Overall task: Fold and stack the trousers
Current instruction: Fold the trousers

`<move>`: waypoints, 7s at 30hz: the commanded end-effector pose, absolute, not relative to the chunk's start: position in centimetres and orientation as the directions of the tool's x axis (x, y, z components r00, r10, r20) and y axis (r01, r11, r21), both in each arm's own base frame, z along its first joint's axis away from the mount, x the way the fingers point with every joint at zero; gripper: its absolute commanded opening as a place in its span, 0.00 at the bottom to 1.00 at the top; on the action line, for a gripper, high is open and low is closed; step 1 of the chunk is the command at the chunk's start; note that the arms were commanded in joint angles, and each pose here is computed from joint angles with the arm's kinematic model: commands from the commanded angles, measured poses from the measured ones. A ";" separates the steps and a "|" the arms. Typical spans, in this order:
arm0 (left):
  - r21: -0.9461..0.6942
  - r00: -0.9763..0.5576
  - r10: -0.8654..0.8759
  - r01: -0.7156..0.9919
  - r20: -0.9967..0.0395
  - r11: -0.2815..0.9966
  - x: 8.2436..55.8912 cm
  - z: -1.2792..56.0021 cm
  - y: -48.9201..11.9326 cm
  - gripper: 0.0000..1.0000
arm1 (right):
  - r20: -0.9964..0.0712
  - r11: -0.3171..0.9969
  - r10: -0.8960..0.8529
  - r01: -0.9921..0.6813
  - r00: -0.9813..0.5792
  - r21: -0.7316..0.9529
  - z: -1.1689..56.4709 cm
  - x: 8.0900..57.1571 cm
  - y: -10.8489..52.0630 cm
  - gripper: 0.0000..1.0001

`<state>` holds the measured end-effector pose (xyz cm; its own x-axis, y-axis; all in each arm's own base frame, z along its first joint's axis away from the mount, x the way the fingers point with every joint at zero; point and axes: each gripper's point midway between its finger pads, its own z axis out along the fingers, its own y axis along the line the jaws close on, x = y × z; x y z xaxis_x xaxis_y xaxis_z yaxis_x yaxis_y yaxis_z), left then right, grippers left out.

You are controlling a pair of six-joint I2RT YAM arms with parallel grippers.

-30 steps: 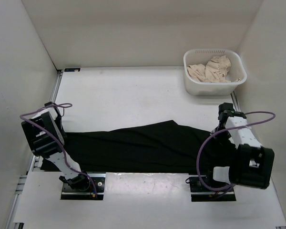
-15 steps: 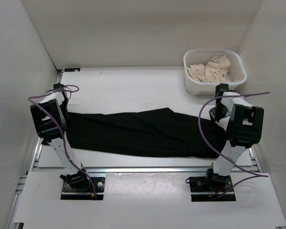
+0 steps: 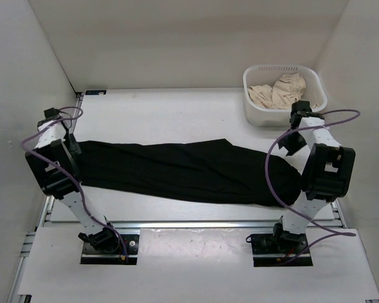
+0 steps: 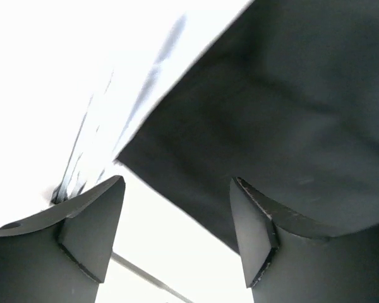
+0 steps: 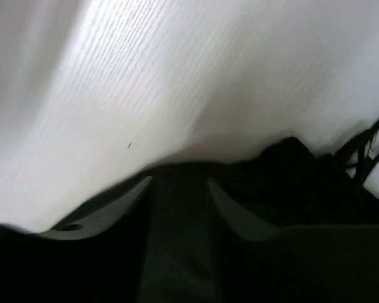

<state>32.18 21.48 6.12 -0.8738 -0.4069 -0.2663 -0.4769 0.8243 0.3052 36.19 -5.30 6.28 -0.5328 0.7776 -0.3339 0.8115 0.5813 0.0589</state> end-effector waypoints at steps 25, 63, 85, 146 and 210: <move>0.353 -0.885 -0.466 -0.442 -0.019 0.825 20.3 0.2 17.7 0.78 | -0.226 0.337 0.924 0.937 -0.310 0.092 0.7 23.2 -6.0 0.90; 0.318 -0.951 -0.309 -0.285 0.029 0.904 23.1 0.1 13.4 0.75 | -0.697 0.916 -0.376 -0.130 -0.611 -0.380 9.9 26.7 35.4 0.00; 0.309 -0.953 -0.300 -0.296 -0.036 0.904 23.4 1.9 13.1 0.75 | -0.649 0.924 -0.310 -0.382 -0.694 -0.033 18.2 25.9 34.1 0.99; 0.054 -0.995 -0.092 -0.093 -0.030 0.994 27.8 4.6 3.5 0.80 | 0.137 0.797 -0.604 -0.597 -0.785 0.097 7.2 18.3 35.8 0.07; -0.035 -0.835 0.284 0.340 -0.472 0.940 37.4 12.9 -13.5 1.00 | -0.005 0.757 0.108 0.079 -0.994 0.649 3.5 21.6 22.2 0.11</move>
<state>36.98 -11.08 7.44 -0.9340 0.2181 -0.2829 0.2588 0.9591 -0.1150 20.67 22.11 3.50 -0.9936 0.1116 -0.0176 0.0716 0.7429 0.6656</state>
